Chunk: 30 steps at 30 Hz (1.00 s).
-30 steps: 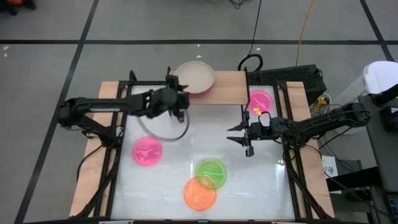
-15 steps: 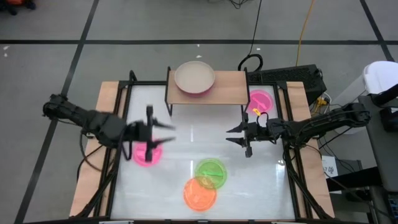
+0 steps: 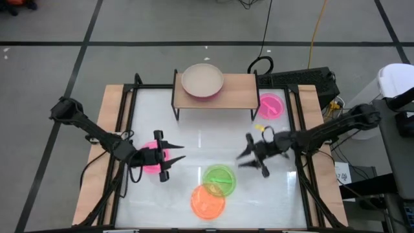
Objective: Place and stack plates onto a shelf
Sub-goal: Put the green plate on the shelf
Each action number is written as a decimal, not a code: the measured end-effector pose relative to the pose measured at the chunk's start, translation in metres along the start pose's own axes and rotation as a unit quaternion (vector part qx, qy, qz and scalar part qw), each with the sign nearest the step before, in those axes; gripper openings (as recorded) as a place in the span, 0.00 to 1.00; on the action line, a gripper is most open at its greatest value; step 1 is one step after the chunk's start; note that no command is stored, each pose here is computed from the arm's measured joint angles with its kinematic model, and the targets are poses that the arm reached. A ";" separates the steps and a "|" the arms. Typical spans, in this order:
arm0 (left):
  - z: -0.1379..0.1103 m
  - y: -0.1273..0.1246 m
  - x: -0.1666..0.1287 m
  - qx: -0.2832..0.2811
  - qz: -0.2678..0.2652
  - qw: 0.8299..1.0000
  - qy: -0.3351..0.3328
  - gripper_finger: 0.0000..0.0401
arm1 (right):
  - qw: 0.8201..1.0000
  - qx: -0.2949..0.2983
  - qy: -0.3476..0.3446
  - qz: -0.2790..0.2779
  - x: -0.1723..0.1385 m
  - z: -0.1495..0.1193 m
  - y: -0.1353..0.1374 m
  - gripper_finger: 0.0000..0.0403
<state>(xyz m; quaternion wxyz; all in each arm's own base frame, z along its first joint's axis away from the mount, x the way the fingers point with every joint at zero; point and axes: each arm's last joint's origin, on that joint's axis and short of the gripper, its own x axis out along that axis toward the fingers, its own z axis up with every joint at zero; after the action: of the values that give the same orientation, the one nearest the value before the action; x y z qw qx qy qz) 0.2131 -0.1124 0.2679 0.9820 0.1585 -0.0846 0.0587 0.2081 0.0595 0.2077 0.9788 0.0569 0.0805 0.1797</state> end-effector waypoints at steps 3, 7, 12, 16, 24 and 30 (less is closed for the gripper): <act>-0.008 0.002 0.000 -0.023 0.003 1.000 0.009 0.40 | 0.999 0.001 0.028 0.033 0.012 -0.014 0.017 0.32; -0.016 0.005 0.000 -0.044 0.011 0.999 0.022 0.40 | 0.997 0.006 0.054 0.055 0.025 -0.035 0.038 0.32; -0.018 0.008 0.002 -0.056 0.016 0.998 0.027 0.40 | 0.994 -0.028 0.086 0.055 0.038 -0.054 0.056 0.32; -0.020 0.010 0.003 -0.061 0.020 0.997 0.033 0.40 | 0.980 -0.107 0.165 0.018 0.047 -0.074 0.063 0.32; -0.026 0.011 0.005 -0.073 0.021 0.996 0.055 0.40 | 0.957 -0.173 0.231 -0.003 0.069 -0.085 0.067 0.32; -0.028 0.012 0.005 -0.079 0.022 0.995 0.064 0.40 | 0.947 -0.194 0.257 -0.006 0.076 -0.099 0.066 0.32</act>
<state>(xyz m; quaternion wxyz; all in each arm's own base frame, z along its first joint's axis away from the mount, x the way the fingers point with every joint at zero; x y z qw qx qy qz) 0.2207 -0.0920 0.2463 0.9933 0.0749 -0.0298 0.0831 0.2377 0.1563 0.1099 0.9180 -0.1830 0.2932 0.1945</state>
